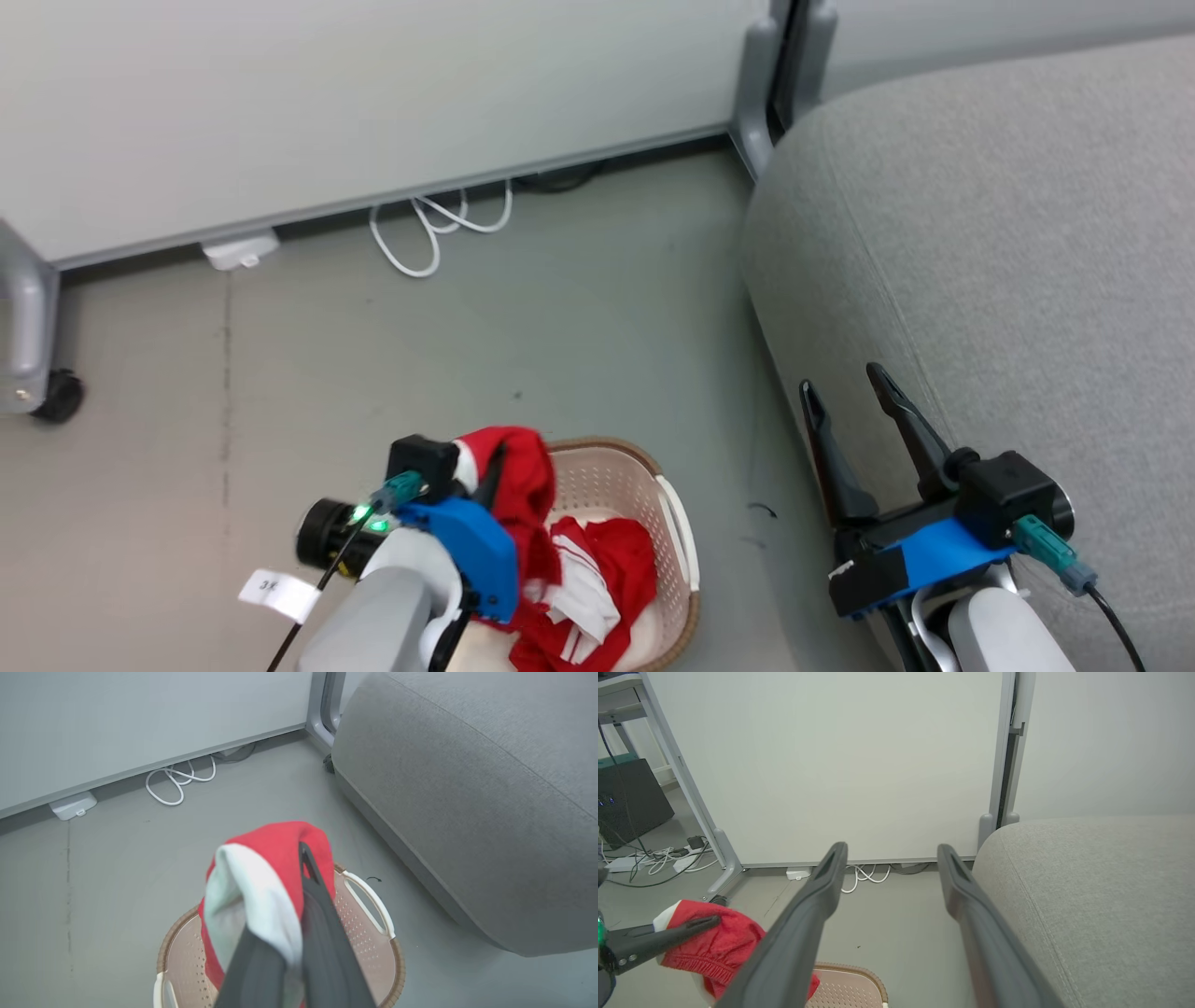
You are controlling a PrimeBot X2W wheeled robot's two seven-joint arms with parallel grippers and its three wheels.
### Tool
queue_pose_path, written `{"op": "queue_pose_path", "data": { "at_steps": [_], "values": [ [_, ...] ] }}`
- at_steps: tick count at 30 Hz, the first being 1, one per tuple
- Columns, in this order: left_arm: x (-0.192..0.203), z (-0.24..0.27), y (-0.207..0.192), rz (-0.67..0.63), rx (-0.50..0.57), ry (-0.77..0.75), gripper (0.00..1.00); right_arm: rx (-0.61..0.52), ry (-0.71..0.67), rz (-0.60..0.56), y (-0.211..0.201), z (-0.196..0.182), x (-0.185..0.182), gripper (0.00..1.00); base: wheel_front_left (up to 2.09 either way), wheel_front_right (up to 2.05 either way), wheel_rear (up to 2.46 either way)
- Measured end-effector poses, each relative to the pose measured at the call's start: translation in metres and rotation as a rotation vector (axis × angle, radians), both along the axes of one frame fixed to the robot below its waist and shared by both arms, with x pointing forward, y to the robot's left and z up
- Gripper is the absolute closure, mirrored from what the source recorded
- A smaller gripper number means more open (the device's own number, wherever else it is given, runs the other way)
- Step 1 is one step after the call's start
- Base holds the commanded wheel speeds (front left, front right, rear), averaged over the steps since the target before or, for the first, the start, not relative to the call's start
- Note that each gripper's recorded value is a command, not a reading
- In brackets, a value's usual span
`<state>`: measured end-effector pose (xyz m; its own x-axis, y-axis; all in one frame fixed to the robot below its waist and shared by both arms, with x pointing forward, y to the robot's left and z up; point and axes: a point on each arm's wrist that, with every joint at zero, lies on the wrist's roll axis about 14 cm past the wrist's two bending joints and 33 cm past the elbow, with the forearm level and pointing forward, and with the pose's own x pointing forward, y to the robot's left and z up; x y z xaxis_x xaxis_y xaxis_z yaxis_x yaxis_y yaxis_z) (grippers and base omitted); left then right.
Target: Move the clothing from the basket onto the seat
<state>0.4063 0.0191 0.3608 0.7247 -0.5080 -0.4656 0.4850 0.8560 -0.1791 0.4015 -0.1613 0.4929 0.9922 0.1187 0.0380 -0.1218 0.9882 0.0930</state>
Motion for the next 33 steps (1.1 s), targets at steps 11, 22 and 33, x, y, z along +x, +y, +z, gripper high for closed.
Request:
{"op": "queue_pose_path", "data": {
  "at_steps": [11,22,33],
  "values": [
    [0.015,0.094,-0.04,-0.1,-0.114,-0.21,1.0,0.008,-0.026,0.045,0.017,0.01,-0.009,0.0,0.0,0.0,0.0],
    [0.034,0.173,-0.072,-0.172,-0.191,-0.386,1.0,0.007,-0.015,0.052,0.019,0.008,-0.014,0.0,0.0,0.0,0.0],
    [0.032,0.222,-0.097,-0.23,-0.234,-0.492,1.0,0.004,-0.009,0.055,0.02,0.008,-0.02,0.0,0.0,0.0,0.0]
  ]
}}
